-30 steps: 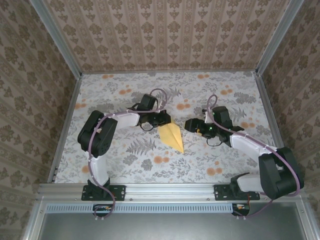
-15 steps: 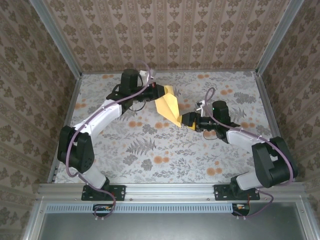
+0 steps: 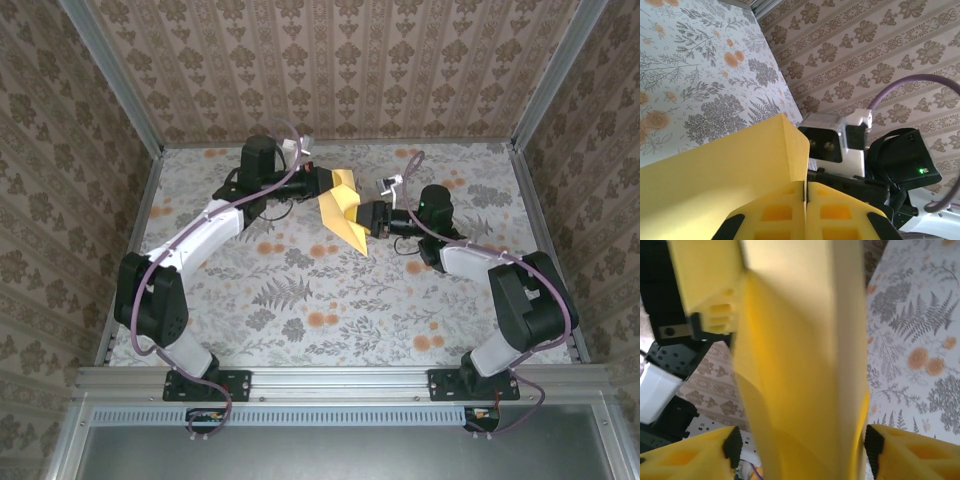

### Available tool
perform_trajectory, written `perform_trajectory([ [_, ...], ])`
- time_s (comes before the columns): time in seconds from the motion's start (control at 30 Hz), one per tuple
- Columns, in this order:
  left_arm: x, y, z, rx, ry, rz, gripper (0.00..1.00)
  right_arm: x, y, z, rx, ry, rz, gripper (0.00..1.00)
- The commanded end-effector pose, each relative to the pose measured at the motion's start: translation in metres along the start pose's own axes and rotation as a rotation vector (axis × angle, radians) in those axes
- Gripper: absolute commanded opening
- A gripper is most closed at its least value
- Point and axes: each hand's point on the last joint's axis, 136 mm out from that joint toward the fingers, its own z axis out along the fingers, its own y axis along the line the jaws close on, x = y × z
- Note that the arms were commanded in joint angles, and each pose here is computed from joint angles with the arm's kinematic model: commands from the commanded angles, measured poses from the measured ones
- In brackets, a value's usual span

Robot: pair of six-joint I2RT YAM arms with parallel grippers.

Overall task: Fold a paper plane with a square sheet of paper (fold left side to right side)
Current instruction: Turn over the paper at the center of the table.

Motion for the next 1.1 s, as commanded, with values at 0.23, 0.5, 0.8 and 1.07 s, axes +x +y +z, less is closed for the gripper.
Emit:
perform_trajectory([
  [0.23, 0.007, 0.003, -0.002, 0.015, 0.015, -0.019, 0.11, -0.015, 0.012, -0.014, 0.008, -0.045, -0.055, 0.28],
  [0.5, 0.014, 0.028, -0.029, -0.162, 0.012, 0.025, 0.50, 0.000, -0.004, -0.030, 0.242, 0.005, -0.105, 0.13],
  [0.8, 0.019, 0.062, -0.107, -0.500, -0.165, 0.092, 0.63, 0.017, -0.047, -0.100, 1.226, 0.193, -0.437, 0.11],
  [1.07, 0.034, 0.073, -0.153, -0.632, -0.281, 0.082, 0.65, 0.005, -0.058, -0.089, 1.777, 0.412, -0.818, 0.12],
])
